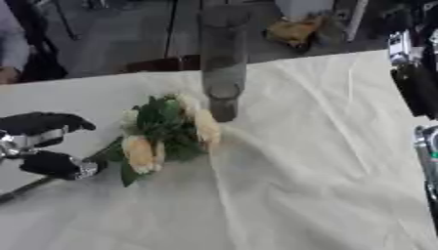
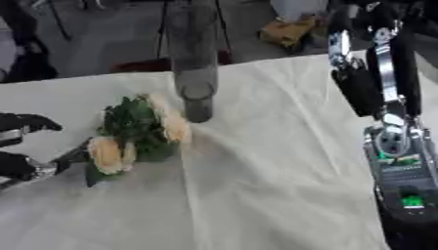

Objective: Arrange flowers into the vase.

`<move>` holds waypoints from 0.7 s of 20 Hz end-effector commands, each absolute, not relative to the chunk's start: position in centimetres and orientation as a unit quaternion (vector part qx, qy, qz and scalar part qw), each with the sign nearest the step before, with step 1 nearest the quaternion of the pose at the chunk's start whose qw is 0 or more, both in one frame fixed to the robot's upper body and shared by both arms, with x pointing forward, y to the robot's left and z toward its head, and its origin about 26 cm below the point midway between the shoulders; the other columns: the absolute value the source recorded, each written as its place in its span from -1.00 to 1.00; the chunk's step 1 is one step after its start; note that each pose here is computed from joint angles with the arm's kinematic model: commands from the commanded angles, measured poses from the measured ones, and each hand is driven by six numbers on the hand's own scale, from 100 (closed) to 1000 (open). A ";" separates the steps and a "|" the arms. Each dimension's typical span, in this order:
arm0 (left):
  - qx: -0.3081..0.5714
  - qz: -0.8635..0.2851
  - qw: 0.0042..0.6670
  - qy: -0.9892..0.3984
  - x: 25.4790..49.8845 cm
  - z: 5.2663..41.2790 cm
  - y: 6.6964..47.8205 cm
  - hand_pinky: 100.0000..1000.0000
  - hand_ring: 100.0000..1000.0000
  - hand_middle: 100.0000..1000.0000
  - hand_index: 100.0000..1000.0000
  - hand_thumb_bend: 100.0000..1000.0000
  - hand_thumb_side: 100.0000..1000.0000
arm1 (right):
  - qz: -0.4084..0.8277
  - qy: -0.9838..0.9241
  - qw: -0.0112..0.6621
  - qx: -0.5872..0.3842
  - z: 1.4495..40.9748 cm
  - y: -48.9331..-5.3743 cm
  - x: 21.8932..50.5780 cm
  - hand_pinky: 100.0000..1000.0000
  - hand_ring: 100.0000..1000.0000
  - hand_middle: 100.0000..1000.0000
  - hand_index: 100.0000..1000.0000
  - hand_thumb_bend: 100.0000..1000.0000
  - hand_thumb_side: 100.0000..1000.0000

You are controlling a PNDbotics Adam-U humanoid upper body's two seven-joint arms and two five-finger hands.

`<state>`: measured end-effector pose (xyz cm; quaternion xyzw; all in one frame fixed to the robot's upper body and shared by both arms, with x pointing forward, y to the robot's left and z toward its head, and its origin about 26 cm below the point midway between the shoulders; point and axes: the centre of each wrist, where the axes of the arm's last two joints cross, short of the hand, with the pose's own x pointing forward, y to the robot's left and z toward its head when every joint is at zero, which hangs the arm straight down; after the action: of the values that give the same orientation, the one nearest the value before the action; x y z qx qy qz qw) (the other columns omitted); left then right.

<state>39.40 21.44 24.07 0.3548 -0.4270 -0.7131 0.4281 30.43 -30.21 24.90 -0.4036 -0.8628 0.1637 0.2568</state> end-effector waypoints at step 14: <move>0.410 -0.701 0.395 -0.430 42.0 21.5 21.4 0.41 0.73 0.80 0.99 -0.66 0.32 | 0.161 -0.868 0.242 -0.403 25.9 -30.1 30.2 0.54 0.86 0.54 0.91 -1.00 1.00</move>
<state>41.75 21.06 20.40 0.3919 -0.4272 -0.7086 0.4022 30.47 -30.05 24.90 -0.4006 -0.8639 0.1631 0.2582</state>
